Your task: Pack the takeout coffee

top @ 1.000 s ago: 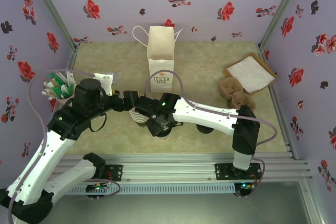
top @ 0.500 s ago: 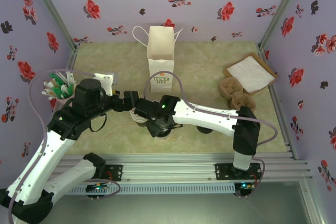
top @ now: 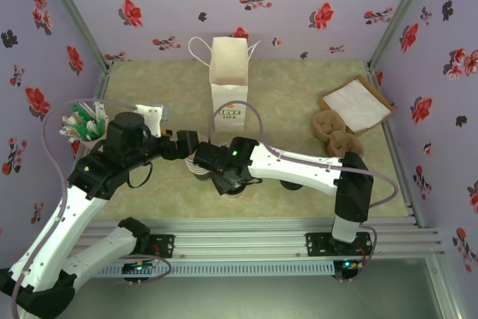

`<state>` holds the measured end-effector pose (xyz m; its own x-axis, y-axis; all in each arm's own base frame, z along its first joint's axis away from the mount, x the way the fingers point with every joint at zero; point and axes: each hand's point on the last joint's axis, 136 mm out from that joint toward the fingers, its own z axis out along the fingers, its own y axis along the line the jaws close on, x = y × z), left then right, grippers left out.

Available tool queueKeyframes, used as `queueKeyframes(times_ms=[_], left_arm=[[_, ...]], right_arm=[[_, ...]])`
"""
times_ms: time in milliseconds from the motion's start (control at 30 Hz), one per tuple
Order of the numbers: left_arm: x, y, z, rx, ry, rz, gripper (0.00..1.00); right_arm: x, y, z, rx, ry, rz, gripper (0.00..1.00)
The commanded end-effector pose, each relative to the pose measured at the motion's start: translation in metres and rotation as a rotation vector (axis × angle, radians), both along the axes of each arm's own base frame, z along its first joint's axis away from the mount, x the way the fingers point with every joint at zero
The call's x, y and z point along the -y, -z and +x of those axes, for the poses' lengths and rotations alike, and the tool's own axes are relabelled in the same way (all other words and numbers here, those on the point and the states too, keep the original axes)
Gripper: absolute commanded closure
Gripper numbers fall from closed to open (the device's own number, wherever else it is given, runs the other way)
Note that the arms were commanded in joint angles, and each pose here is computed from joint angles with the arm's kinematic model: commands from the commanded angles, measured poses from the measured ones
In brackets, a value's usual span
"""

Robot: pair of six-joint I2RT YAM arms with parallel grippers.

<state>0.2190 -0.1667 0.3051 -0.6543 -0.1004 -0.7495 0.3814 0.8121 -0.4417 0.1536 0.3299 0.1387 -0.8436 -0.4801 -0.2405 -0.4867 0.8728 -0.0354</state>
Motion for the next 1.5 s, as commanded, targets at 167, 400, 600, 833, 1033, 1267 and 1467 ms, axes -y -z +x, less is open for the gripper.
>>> queueKeyframes(times_ms=[167,400,600,833,1033,1267,1467], left_arm=[[0.002,-0.001,-0.003,0.001,0.016,-0.011,0.00],[0.003,-0.001,-0.003,-0.001,0.019,-0.012,0.00],[0.003,-0.001,-0.003,-0.003,0.018,-0.011,0.00],[0.003,-0.002,-0.003,0.000,0.019,-0.012,0.01],[0.003,-0.002,-0.003,-0.002,0.017,-0.013,0.00],[0.003,-0.001,-0.003,-0.003,0.019,-0.012,0.01],[0.003,-0.001,-0.003,-0.004,0.020,-0.011,0.01]], right_arm=[[0.049,0.004,0.000,-0.010,0.072,-0.115,0.36],[0.044,-0.010,0.009,0.011,0.095,-0.021,0.36],[0.043,-0.018,0.015,0.031,0.110,0.014,0.37],[0.046,-0.015,0.015,0.017,0.118,0.015,0.36],[0.044,0.000,0.010,-0.027,0.117,-0.005,0.36],[0.042,0.004,0.010,-0.033,0.115,-0.002,0.36],[0.040,-0.010,0.016,0.009,0.117,0.037,0.36]])
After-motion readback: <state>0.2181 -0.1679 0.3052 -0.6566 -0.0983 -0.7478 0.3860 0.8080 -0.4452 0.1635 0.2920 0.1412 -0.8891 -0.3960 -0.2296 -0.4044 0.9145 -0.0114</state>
